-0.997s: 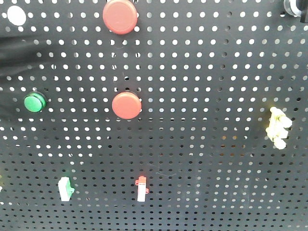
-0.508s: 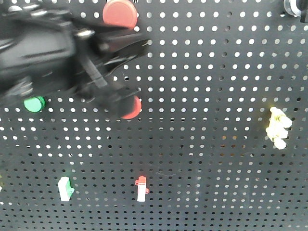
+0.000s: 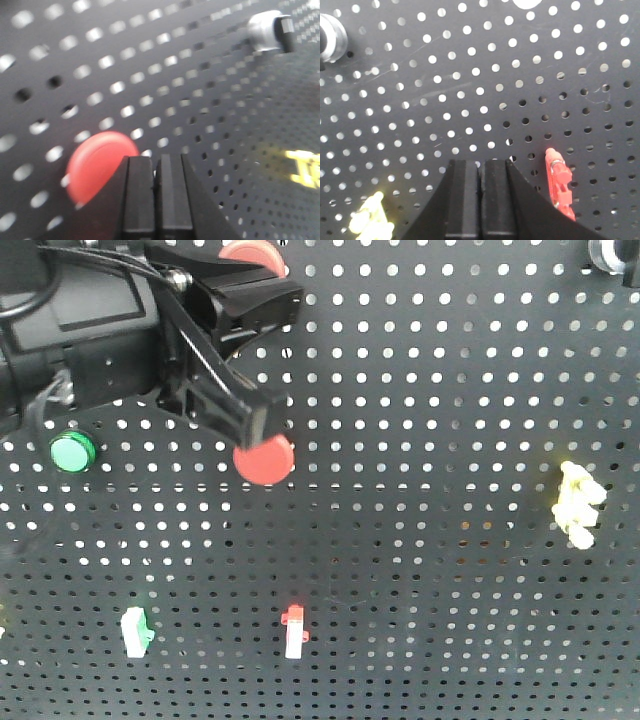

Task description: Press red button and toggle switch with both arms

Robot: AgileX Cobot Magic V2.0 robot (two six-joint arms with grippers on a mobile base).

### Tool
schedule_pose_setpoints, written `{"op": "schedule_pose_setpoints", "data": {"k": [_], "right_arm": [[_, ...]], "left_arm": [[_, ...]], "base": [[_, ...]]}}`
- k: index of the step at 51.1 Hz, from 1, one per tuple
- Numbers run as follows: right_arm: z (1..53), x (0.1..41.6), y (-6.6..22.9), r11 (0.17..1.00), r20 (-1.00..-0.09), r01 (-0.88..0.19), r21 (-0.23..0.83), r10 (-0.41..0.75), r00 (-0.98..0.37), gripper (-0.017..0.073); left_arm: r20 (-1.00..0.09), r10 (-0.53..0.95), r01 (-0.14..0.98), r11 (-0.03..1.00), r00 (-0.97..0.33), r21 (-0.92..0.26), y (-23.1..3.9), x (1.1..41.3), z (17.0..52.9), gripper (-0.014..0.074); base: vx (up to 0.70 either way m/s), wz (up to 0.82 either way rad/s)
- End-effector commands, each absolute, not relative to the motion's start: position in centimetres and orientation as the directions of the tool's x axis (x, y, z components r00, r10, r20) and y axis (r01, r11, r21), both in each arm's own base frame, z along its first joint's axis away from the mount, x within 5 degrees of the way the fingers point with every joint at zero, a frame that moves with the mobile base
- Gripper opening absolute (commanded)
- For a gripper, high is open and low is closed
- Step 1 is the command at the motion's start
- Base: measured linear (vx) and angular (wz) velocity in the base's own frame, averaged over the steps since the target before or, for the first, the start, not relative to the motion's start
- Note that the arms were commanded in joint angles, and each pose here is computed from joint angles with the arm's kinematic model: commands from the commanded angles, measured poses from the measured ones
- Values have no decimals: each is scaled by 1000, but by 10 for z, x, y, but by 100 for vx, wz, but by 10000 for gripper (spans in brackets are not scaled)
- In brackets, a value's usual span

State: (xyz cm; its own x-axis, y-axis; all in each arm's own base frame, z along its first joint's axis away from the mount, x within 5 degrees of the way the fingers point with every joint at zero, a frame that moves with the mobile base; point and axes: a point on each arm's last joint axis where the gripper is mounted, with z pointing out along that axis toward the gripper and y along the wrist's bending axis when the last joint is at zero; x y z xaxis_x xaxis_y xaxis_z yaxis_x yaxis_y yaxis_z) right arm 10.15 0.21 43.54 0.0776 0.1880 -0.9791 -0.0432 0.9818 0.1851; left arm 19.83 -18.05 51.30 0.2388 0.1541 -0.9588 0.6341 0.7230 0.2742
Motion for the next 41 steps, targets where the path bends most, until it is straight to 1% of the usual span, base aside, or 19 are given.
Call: {"op": "schedule_pose_setpoints", "data": {"k": [1,12,19,25,27,31,35,38,39,40,41], "right_arm": [[449,100,0,984,-971,-36,174,177,158,-3],[447,101,1,984,-974,-37,174,177,139,-3],[448,97,1,980,-971,-47,192,196,139,-3],[451,87,4,966,-951,-83,247,258,169,-3],[452,85,4,967,-952,-89,240,253,171,-3],[450,82,7,976,-969,-101,190,204,142,-3],[448,84,12,979,-982,-143,147,162,96,-3],[450,86,18,973,-989,-203,112,129,72,-3],[450,88,20,966,-988,-228,120,138,64,-3],[452,88,22,965,-991,-245,98,118,70,-3],[454,90,24,956,-989,-272,113,136,65,-3]], "left_arm": [[-945,51,569,787,324,238,-165,203,535,1],[-960,20,587,788,279,187,-161,199,536,1],[-956,-8,623,761,292,184,-155,173,547,1],[-959,-12,655,733,284,185,-143,147,554,1],[-962,-5,664,725,274,185,-138,140,555,1],[-969,21,672,717,247,187,-130,130,555,1],[-974,45,677,712,223,188,-124,124,550,1],[-975,52,678,711,215,188,-121,122,545,1],[-975,53,678,710,215,188,-121,121,543,1],[-975,53,678,710,215,188,-120,120,541,1],[-975,50,678,711,216,187,-120,120,539,1]], "base": [[0,0],[0,0],[0,0],[0,0],[0,0],[0,0],[0,0],[0,0],[0,0],[0,0],[0,0]]}}
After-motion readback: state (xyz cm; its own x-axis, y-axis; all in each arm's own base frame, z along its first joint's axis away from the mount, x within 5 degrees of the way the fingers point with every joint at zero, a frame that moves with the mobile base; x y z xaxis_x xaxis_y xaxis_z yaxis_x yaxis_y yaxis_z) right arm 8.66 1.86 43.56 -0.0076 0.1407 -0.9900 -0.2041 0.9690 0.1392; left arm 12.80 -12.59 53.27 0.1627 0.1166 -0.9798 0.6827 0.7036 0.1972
